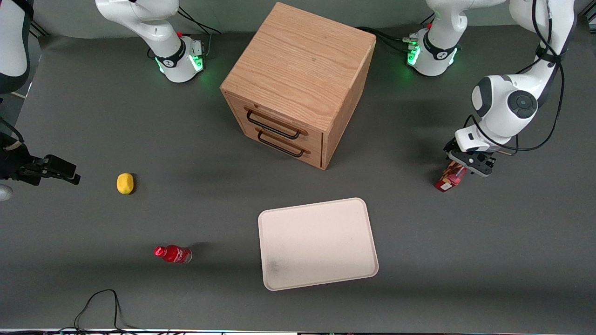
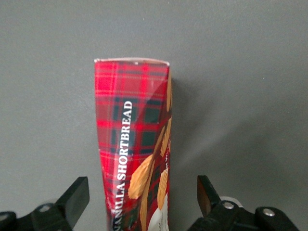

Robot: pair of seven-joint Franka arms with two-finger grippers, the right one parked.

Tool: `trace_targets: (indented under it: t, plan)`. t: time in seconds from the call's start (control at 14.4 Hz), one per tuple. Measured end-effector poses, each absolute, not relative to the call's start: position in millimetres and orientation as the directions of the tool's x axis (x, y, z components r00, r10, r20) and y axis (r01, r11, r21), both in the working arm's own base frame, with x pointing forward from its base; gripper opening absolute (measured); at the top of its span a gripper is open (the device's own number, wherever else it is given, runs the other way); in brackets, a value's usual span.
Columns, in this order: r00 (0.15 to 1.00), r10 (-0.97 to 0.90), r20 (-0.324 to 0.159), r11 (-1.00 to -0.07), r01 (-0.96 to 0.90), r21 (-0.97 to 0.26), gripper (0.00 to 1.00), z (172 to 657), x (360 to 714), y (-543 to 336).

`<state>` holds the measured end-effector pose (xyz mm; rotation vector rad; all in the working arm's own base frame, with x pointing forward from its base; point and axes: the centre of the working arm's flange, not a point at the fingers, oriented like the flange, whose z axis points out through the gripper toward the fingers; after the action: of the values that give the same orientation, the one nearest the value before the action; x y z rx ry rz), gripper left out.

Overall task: Place red cookie box on tray
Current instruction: 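Close the left gripper on the box end and lift it upright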

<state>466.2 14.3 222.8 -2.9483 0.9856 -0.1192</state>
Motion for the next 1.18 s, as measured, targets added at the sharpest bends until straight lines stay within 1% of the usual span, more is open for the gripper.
trace_targets:
  t: [0.07,0.14,0.28,0.35,0.49,0.55,0.62,0.76,0.9,1.04,1.18]
  plan:
    - [0.798,-0.599,0.062,-0.800,-0.597,-0.053,0.93,223,466,16]
    - [0.799,-0.598,0.062,-0.802,-0.596,-0.053,0.80,223,466,17]
    - [0.801,-0.595,0.062,-0.804,-0.592,-0.054,0.59,223,466,19]
    - [0.803,-0.592,0.062,-0.806,-0.590,-0.054,0.46,223,466,21]
    - [0.809,-0.586,0.055,-0.810,-0.584,-0.050,0.27,223,466,24]
    - [0.811,-0.582,0.053,-0.813,-0.580,-0.049,0.15,224,466,26]
    - [0.814,-0.578,0.052,-0.816,-0.576,-0.049,0.09,225,467,29]
    - [0.820,-0.570,0.044,-0.821,-0.569,-0.045,0.08,231,470,34]
    - [0.823,-0.567,0.025,-0.824,-0.566,-0.032,0.07,249,476,36]
    - [0.825,-0.566,-0.002,-0.825,-0.565,-0.013,0.07,281,485,37]
    - [0.825,-0.563,-0.039,-0.826,-0.563,0.014,0.07,324,494,39]
